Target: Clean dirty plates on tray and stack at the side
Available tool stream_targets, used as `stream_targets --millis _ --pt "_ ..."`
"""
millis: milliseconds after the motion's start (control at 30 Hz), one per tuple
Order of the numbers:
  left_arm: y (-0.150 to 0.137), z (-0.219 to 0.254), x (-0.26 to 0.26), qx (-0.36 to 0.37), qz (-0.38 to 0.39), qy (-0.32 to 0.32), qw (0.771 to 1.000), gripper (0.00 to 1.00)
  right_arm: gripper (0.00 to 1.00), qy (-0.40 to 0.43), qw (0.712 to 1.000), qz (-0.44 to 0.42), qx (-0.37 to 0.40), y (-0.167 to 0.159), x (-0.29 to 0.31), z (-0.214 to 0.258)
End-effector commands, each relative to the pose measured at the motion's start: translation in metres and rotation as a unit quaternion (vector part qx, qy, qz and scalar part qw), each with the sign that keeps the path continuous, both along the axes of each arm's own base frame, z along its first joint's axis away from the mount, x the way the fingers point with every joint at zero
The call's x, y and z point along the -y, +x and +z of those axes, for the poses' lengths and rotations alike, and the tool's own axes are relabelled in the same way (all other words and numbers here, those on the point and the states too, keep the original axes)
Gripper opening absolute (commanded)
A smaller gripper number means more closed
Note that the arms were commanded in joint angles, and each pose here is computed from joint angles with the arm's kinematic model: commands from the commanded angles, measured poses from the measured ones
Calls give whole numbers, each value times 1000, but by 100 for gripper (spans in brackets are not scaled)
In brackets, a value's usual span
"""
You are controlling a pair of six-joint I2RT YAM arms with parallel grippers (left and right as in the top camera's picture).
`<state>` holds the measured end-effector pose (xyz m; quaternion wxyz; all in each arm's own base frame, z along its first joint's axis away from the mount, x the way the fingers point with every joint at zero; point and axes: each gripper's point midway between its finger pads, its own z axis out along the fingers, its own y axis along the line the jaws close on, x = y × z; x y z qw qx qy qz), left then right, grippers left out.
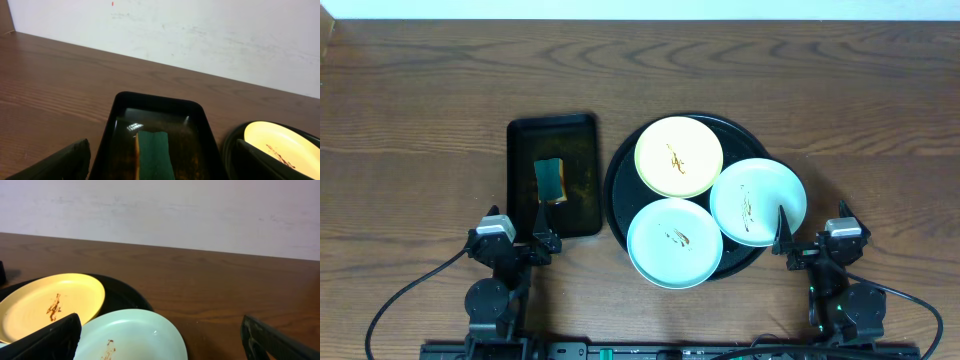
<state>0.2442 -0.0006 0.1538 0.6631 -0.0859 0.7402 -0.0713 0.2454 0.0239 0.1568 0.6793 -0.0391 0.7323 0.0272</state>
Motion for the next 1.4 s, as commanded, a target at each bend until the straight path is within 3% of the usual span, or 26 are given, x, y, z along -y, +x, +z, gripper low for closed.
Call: stream_targets --millis 0,600,833,1367 --pt "0 -17 -2 -23 4 5 1000 90 99 -6 1000 7 -1 0 -3 -1" --pt "0 -17 -2 -23 4 5 1000 90 99 -6 1000 0 0 0 -1 0" --pt "0 -23 -2 -39 4 6 999 90 99 34 999 -3 -14 0 -1 -3" --pt "3 7 7 -214 -14 -16 977 90 99 71 977 17 -201 -1 -15 1"
